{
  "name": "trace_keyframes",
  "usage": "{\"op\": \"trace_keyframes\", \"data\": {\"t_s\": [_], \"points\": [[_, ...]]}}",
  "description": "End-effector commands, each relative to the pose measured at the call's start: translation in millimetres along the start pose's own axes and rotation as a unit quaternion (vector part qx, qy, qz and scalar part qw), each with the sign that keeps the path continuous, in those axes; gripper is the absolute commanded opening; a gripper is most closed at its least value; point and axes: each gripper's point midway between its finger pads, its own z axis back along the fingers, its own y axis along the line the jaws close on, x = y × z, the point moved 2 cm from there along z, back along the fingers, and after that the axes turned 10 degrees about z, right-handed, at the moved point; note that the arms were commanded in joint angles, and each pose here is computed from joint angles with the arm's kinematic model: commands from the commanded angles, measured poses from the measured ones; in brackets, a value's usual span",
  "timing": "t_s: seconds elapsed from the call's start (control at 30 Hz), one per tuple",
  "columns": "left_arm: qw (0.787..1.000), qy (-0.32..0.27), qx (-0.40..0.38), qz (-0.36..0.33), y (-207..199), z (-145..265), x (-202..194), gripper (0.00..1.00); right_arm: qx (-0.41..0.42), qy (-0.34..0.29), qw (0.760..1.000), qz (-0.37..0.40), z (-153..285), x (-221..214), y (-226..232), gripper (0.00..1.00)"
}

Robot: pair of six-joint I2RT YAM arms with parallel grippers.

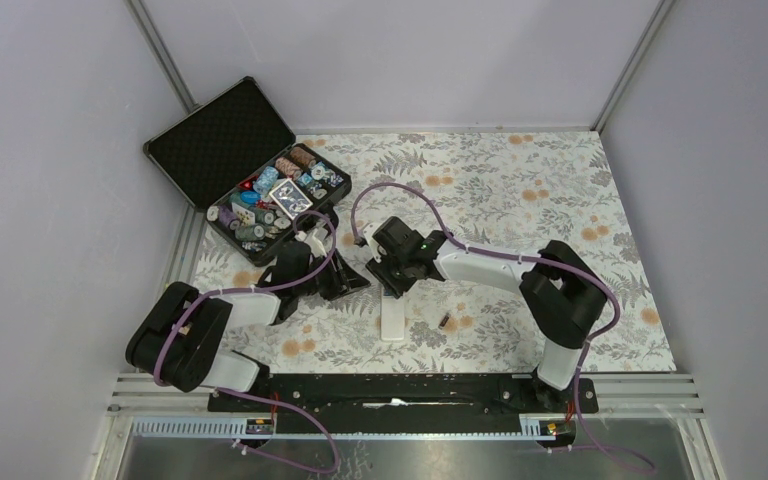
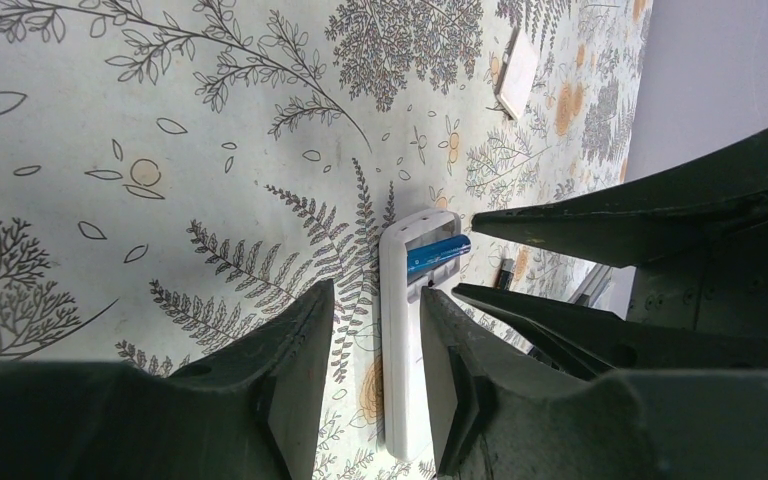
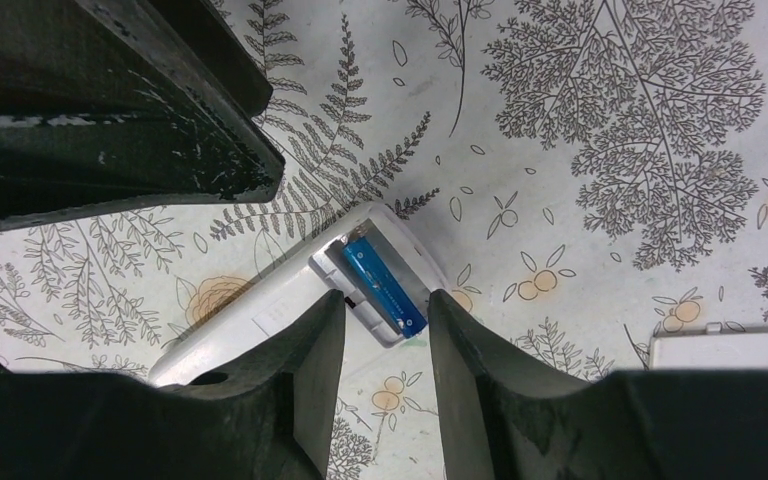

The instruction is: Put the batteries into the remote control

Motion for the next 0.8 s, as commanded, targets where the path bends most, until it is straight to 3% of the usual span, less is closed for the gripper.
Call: {"op": "trace_keyframes", "data": {"t_s": [0.0, 0.77], "points": [[1.000, -0.004, -0.021, -0.011, -7.1, -0.1, 3.5, 0.39, 0.008, -0.001, 1.000, 0.011, -2.3, 6.5, -0.6, 0.43], [1.000, -0.002, -0.023, -0.010, -7.5, -0.2, 3.1, 0.39, 0.012, 0.041, 0.999, 0.029, -8.2, -21.1, 14.3, 0.38]]}}
